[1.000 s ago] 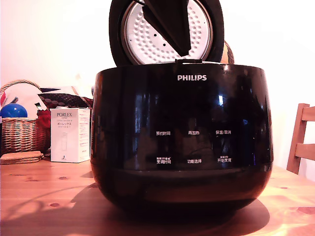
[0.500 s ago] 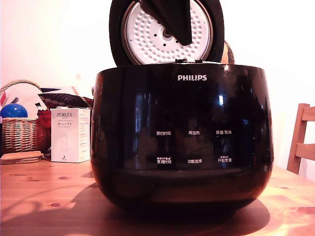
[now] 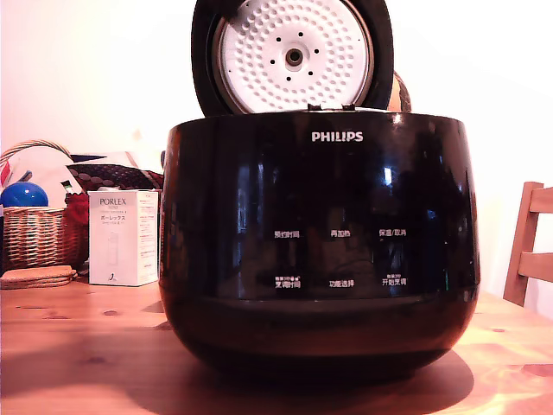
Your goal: Place the pot you are holding inside the rice cooker
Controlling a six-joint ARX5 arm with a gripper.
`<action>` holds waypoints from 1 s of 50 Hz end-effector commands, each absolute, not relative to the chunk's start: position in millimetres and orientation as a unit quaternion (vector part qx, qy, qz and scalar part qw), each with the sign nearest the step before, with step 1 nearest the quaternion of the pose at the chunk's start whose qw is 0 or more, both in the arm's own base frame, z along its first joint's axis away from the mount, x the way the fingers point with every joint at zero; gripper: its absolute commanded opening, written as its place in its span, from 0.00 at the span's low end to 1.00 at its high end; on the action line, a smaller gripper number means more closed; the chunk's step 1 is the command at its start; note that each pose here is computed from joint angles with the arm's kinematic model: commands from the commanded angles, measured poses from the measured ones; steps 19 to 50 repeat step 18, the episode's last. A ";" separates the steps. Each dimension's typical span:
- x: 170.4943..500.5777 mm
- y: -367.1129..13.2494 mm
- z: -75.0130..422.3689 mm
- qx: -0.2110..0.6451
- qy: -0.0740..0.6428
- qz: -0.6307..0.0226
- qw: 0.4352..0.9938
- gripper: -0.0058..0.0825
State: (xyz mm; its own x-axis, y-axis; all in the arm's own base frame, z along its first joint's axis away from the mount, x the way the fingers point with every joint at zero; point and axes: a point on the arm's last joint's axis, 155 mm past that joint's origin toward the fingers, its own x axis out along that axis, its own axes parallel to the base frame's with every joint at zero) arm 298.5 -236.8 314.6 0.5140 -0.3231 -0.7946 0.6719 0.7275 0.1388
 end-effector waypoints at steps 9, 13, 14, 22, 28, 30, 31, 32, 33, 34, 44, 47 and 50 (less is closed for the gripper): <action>317.2 -177.9 355.9 0.177 0.351 -0.224 0.892 0.04; 321.4 -164.6 365.7 0.165 0.338 -0.208 0.903 0.04; 321.7 -162.4 367.7 0.163 0.336 -0.206 0.905 0.04; 323.3 -154.7 372.5 0.158 0.330 -0.197 0.910 0.04; 323.3 -154.7 372.5 0.158 0.330 -0.197 0.910 0.04; 323.3 -154.7 372.5 0.158 0.330 -0.197 0.910 0.04; 323.3 -154.7 372.5 0.158 0.330 -0.197 0.910 0.04; 323.3 -154.7 372.5 0.158 0.330 -0.197 0.910 0.04; 323.3 -154.7 372.5 0.158 0.330 -0.197 0.910 0.04; 323.3 -154.7 372.5 0.158 0.330 -0.197 0.910 0.04; 323.3 -154.7 372.5 0.158 0.330 -0.197 0.910 0.04; 323.3 -154.7 372.5 0.158 0.330 -0.197 0.910 0.04; 323.3 -154.7 372.5 0.158 0.330 -0.197 0.910 0.04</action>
